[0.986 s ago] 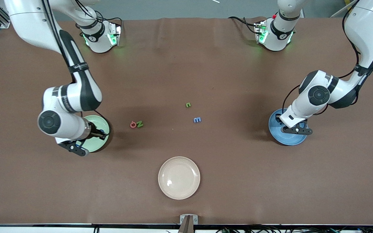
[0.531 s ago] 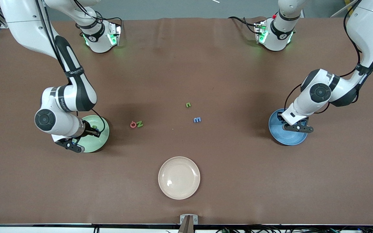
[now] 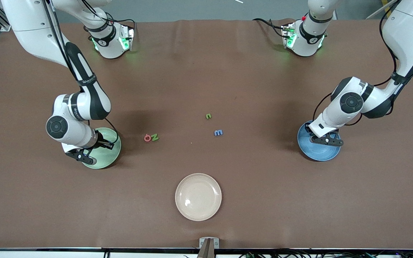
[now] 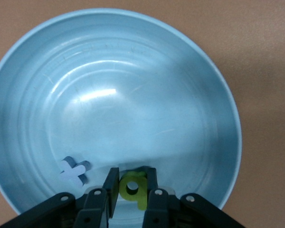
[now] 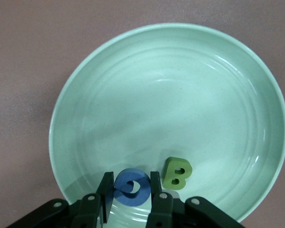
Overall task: Sort upper and lower case letters into plates
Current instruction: 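Grasp the blue m with the left gripper while the right gripper grasps the Q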
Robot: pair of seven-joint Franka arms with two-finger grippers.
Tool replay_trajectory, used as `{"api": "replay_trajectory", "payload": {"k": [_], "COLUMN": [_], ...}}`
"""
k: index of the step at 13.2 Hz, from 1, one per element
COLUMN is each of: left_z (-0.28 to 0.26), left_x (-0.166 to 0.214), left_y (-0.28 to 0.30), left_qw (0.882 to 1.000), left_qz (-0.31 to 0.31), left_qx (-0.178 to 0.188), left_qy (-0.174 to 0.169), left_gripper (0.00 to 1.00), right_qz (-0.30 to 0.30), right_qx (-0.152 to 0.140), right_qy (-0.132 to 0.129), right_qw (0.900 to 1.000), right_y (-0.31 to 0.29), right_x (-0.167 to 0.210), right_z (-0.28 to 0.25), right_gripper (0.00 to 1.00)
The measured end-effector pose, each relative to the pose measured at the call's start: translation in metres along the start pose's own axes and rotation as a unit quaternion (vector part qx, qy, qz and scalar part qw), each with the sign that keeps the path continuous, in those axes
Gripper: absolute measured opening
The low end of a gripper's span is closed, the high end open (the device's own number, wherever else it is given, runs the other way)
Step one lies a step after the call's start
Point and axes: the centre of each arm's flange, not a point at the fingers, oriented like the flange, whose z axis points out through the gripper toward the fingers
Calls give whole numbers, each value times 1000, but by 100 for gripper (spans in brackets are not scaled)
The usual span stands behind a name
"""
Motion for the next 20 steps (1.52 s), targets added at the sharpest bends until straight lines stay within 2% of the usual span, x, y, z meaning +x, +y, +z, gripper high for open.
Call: {"api": "replay_trajectory", "payload": {"k": [2, 4, 5, 7, 9, 10, 11, 13, 17, 20], "left_z": [1, -3, -10, -36, -68, -84, -96, -113, -138, -124], "left_x": [0, 4, 9, 23, 34, 38, 41, 46, 55, 67], "left_y": [0, -1, 1, 19, 50, 68, 88, 137, 246, 314], "left_qw": [1000, 1000, 1000, 999, 999, 999, 999, 997, 994, 988], "left_qz": [4, 5, 7, 13, -4, -17, -30, -60, -105, -149], "left_qx": [1, 2, 2, 6, 13, 13, 8, -9, -31, -32], "left_qy": [1, 10, 18, 39, 39, 38, 39, 42, 25, 23], "left_gripper": [28, 45, 54, 77, 99, 100, 100, 100, 100, 100], "right_qz": [0, -1, -1, -2, 7, 20, 34, 65, 106, 115], "right_qx": [0, 0, 0, 1, -5, -8, -7, -8, 4, 15], "right_qy": [-1, -1, -1, -1, -19, -27, -27, -20, 7, 21], "right_qw": [1000, 1000, 1000, 1000, 1000, 999, 999, 998, 994, 993], "right_y": [0, 0, 0, -3, -12, -21, -34, -73, -151, -161], "right_x": [-2, -2, -2, -1, 3, 4, 0, -22, -75, -82], "right_z": [2, 2, 2, -2, -29, -49, -65, -76, -61, -25], "right_gripper": [35, 35, 41, 63, 84, 95, 100, 100, 100, 100]}}
